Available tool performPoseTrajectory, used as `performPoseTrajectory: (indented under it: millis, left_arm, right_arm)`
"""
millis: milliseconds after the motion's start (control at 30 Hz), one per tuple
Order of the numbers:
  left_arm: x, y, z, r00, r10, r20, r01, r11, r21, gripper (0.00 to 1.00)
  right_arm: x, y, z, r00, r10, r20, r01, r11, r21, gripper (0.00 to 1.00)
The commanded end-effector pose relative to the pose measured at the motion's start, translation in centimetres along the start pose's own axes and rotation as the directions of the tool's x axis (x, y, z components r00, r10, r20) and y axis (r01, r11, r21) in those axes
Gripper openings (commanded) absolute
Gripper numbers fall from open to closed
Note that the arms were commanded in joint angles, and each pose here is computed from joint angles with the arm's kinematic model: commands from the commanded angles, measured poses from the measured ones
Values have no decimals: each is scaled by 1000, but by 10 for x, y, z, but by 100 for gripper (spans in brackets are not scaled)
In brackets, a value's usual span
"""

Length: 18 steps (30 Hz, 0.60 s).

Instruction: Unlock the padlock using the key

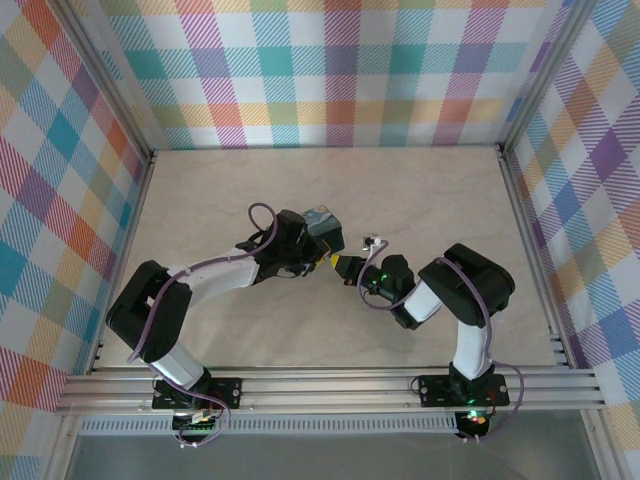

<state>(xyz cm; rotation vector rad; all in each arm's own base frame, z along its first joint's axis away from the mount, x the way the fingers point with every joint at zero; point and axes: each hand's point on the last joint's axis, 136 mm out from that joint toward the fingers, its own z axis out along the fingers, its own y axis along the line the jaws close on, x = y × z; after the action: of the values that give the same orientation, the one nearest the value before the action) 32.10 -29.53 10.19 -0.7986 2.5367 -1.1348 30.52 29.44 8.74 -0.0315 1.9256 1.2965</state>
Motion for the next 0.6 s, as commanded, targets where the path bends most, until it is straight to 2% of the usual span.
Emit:
performPoseTrajectory:
  millis: [0,100,333,467,567]
  left_arm:
    - [23,1,4,992,71,-107,-69,997,26,0]
    - [20,6,6,990,99,-98,-98,995,13,1]
    - [11,13,7,990,120,-76,-120,993,11,10]
    - [3,19,2,991,119,-57,-119,993,9,23]
    - [0,19,-4,992,117,-44,-116,993,21,36]
  right_arm:
    - [0,0,8,999,36,13,-36,999,2,0]
    - [6,-2,7,999,41,4,-41,999,13,0]
    - [16,-9,12,996,88,-1,-87,995,49,0]
    - [21,-11,11,991,131,2,-131,989,67,0]
    - [26,-15,11,990,140,-8,-139,986,94,0]
